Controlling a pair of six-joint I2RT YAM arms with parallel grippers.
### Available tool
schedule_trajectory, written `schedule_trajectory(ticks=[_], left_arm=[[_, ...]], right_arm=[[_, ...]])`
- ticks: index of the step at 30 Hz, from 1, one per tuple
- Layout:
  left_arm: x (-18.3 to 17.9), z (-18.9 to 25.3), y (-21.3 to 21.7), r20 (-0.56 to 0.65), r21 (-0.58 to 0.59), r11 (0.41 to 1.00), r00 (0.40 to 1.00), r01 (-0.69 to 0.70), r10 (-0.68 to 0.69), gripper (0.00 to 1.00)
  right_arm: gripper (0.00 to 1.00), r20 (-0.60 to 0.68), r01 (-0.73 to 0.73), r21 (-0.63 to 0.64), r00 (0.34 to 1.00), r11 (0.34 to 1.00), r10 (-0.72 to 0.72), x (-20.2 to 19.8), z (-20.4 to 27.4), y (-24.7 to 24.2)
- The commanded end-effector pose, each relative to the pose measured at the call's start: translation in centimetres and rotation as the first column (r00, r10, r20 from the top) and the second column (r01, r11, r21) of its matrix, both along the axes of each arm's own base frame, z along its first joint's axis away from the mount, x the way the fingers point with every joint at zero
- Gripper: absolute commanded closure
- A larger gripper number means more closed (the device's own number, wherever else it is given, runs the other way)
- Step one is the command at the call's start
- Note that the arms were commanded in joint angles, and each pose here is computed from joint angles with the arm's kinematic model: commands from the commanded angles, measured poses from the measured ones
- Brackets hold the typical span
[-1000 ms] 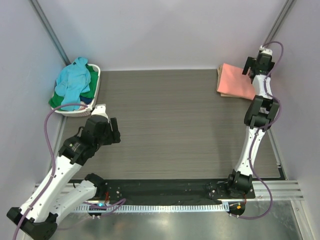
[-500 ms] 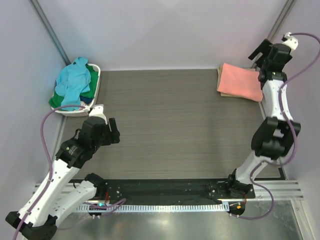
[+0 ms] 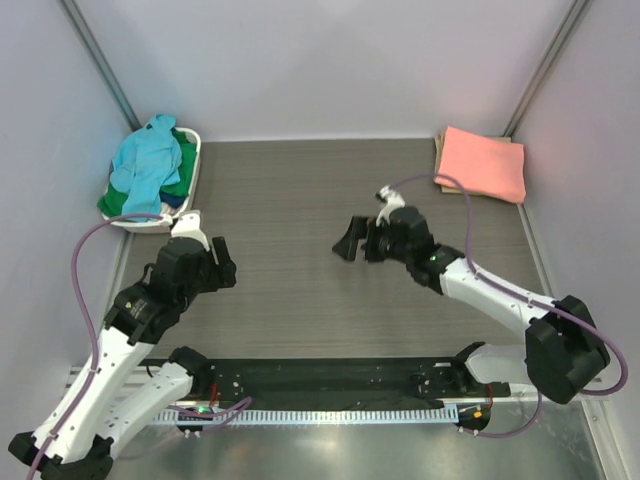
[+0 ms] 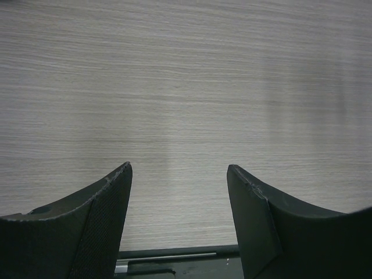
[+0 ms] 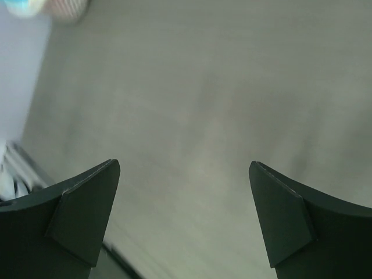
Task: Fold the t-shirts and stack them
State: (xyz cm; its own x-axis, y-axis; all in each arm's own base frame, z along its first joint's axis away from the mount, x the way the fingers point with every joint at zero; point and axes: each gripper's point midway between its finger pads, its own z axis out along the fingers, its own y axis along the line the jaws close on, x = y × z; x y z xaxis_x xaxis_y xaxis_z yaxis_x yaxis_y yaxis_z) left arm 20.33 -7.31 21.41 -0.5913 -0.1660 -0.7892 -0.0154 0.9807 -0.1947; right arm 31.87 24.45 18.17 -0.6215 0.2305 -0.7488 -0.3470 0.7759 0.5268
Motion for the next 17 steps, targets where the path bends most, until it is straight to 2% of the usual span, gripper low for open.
schedule_trajectory(ticks=[1, 3, 4, 5, 7, 8, 9, 17], left_arm=[[0.4, 1.5, 0.9, 0.074, -0.012, 0.999, 0.996, -0.049, 0.05, 0.32], [0.2, 2.1, 1.4, 0.099, -0.02, 0.997, 0.992, -0.071, 0.073, 0.3], [0.1, 2.3, 1.6, 0.109, -0.024, 0.997, 0.991, -0.077, 0.079, 0.29], [0.0, 2.6, 1.9, 0.128, -0.032, 0.996, 0.988, -0.088, 0.092, 0.22], [-0.2, 2.9, 2.2, 0.145, -0.042, 0.994, 0.984, -0.097, 0.102, 0.13], [-0.3, 3.1, 2.3, 0.154, -0.046, 0.994, 0.982, -0.101, 0.107, 0.05], [-0.4, 3.3, 2.7, 0.168, -0.047, 0.992, 0.978, -0.118, 0.124, 0.02], [-0.9, 3.7, 5.1, 0.191, -0.043, 0.967, 0.948, -0.249, 0.253, 0.0]], right_arm=[[0.01, -0.063, -0.095, 0.081, 0.993, 0.992, 0.1, -4.5, -1.9, 1.8], [0.0, -0.133, -0.127, 0.134, 0.98, 0.983, 0.145, -7.6, -3.8, 2.4], [0.0, -0.119, -0.147, 0.171, 0.979, 0.974, 0.169, -8.4, -3.5, 2.9], [0.0, -0.146, -0.156, 0.198, 0.971, 0.968, 0.187, -10.2, -4.4, 2.7], [0.0, -0.146, -0.154, 0.219, 0.971, 0.964, 0.188, -11.3, -4.8, 2.3], [0.0, -0.17, -0.145, 0.211, 0.968, 0.967, 0.182, -12.2, -6.1, 1.7], [0.0, -0.147, -0.137, 0.225, 0.974, 0.965, 0.173, -12.4, -5.5, 1.3], [0.0, -0.12, -0.099, 0.146, 0.986, 0.984, 0.117, -13.3, -7.0, -1.2]])
